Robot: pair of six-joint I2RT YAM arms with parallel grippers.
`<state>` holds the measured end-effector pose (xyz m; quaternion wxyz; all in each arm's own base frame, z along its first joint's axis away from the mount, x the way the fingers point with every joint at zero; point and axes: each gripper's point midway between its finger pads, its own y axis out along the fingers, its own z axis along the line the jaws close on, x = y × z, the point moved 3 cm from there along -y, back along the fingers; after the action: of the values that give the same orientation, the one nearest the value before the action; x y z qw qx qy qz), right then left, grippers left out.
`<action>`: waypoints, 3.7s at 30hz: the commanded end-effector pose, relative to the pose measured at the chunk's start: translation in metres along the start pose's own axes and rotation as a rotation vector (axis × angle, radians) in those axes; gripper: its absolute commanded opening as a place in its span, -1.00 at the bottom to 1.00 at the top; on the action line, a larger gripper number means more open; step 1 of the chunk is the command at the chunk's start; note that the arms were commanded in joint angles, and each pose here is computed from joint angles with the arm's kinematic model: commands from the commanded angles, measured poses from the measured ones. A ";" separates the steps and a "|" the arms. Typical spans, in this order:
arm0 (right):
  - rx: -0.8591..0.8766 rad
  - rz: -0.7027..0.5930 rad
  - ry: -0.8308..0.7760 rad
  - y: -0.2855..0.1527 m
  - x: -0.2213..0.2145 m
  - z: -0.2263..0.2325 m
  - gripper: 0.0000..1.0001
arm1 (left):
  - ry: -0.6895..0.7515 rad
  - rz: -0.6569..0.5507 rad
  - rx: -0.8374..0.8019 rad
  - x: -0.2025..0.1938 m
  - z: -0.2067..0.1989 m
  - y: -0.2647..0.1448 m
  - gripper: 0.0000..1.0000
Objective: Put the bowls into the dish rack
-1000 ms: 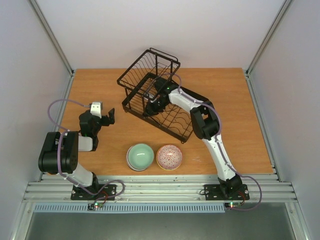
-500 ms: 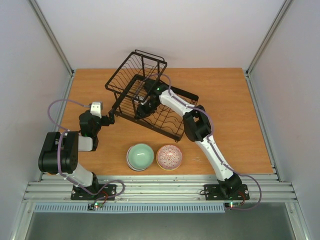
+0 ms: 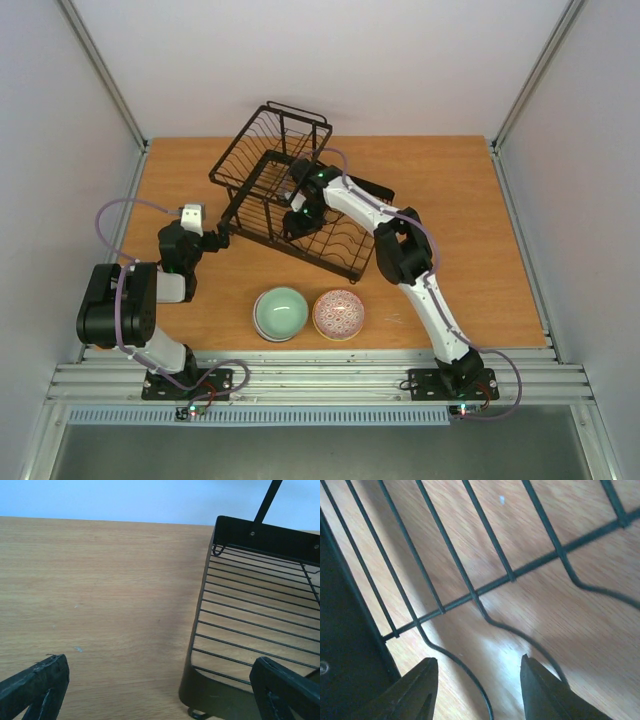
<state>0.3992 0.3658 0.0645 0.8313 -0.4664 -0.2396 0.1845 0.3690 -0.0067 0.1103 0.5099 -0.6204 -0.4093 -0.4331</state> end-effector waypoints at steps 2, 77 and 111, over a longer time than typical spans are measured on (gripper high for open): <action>-0.259 -0.184 0.083 -0.067 0.017 -0.042 0.05 | 0.027 -0.045 -0.006 0.014 -0.002 0.003 0.99; 0.290 -0.630 0.258 -0.102 -0.032 -0.035 -0.05 | 0.027 -0.047 -0.006 0.015 -0.002 0.003 0.99; -0.407 -0.113 0.350 -0.144 -0.269 0.061 -0.19 | 0.027 -0.045 -0.006 0.014 -0.002 0.003 0.99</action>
<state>0.1699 0.2020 0.1679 0.7824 -0.5971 -0.1768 0.0033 0.3690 -0.0068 0.1103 0.5098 -0.6205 -0.4092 -0.4332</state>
